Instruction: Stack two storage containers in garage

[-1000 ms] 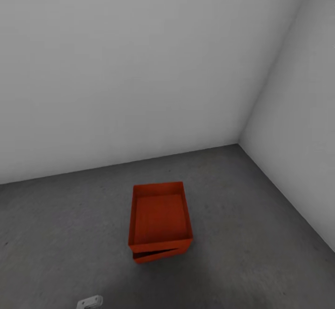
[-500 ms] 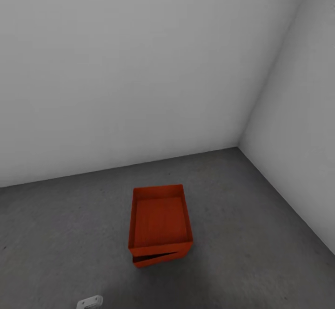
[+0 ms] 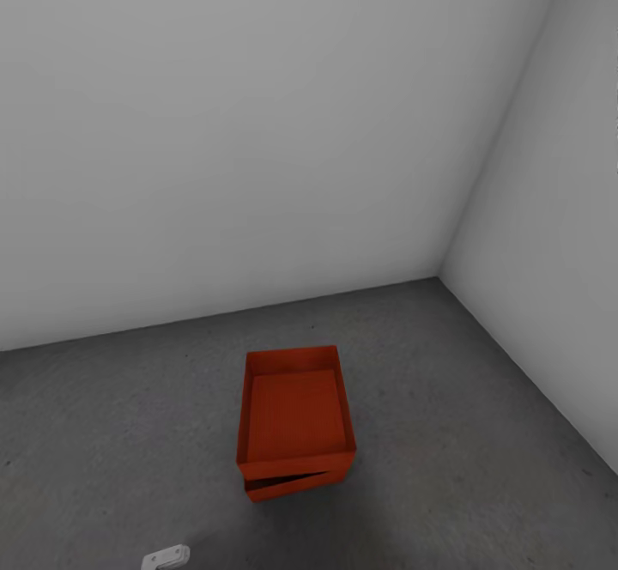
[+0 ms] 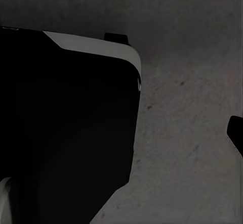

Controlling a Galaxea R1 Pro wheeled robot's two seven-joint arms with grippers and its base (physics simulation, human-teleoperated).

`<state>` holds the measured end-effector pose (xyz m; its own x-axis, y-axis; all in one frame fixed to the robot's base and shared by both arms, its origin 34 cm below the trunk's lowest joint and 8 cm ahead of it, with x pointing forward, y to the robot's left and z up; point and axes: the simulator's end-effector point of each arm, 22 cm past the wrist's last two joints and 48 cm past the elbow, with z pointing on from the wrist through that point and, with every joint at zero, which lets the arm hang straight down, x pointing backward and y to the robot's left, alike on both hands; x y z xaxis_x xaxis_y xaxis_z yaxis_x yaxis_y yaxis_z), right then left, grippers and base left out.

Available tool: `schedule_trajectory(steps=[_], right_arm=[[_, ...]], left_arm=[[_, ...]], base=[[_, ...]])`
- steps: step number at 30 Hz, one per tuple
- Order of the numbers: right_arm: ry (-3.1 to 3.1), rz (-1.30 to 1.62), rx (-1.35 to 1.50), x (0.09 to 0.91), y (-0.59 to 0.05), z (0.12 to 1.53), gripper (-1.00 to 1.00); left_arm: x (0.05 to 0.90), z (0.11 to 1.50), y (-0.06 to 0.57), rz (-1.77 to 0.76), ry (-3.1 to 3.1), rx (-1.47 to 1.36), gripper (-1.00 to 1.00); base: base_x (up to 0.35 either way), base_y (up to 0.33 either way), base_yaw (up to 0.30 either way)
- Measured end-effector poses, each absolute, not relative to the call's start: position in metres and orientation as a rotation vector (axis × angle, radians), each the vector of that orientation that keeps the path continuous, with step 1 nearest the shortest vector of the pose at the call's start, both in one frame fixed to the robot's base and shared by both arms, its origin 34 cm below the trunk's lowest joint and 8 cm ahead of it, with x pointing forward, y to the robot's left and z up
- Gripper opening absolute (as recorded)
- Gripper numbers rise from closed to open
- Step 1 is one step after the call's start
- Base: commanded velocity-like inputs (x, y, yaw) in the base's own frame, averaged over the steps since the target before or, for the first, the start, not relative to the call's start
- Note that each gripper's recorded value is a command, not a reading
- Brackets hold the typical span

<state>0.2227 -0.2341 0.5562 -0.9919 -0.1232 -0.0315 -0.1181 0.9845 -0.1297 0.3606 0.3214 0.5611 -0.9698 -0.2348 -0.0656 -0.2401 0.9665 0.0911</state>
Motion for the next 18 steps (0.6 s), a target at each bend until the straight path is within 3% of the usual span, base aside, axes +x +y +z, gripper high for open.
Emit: schedule_trajectory(steps=[18], right_arm=[[3.084,-0.196,-0.192,0.214,-0.233,0.56,1.0]], left_arm=[[0.35,0.563,0.307,0.12,3.059,-0.366,1.0]], base=[[0.0,0.0,0.0]])
